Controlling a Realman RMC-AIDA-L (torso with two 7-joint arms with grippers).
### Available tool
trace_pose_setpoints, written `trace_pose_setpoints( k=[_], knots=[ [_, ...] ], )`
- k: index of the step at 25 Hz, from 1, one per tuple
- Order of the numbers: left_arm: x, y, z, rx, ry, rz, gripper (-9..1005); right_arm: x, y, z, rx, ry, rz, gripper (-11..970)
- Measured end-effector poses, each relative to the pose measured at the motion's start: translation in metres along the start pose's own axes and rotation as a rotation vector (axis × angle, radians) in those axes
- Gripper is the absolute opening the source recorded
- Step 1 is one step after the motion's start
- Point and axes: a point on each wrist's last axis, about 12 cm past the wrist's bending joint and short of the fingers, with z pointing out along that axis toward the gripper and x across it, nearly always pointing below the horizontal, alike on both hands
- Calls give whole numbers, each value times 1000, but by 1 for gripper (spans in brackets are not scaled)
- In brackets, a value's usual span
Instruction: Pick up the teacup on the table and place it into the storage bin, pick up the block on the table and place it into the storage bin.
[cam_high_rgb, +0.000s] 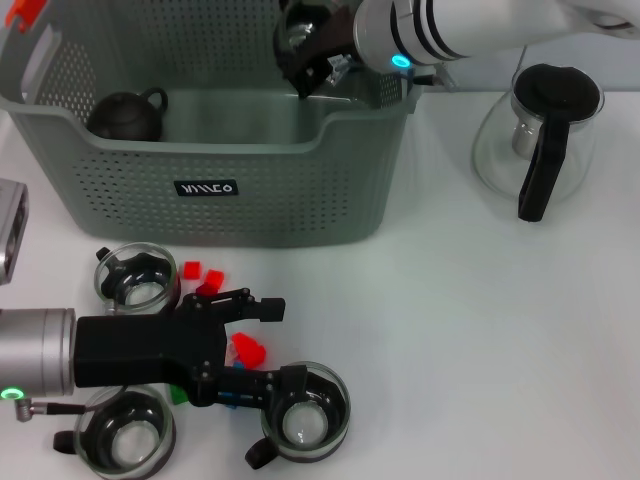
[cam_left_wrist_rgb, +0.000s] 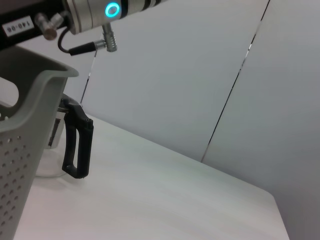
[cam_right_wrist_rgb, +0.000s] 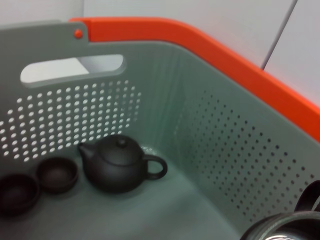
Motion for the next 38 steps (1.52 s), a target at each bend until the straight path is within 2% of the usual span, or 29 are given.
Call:
trace_pose_setpoints(
  k=[19, 22, 31, 35, 38],
  knots=[
    [2, -1, 1, 2, 0, -5, 947, 7, 4, -3, -56, 36, 3, 57],
    [2, -1, 1, 2, 0, -5, 948, 7, 2, -6, -54, 22, 8, 183],
    [2, -1, 0, 3, -1, -5, 948, -1, -2, -16, -43, -45, 1, 394],
    [2, -1, -1, 5, -1, -4, 948, -18, -3, -37, -46, -161, -7, 545],
    [1, -1, -3, 4, 1, -2, 948, -24, 2, -66, -108, -261, -20, 673]
  ],
)
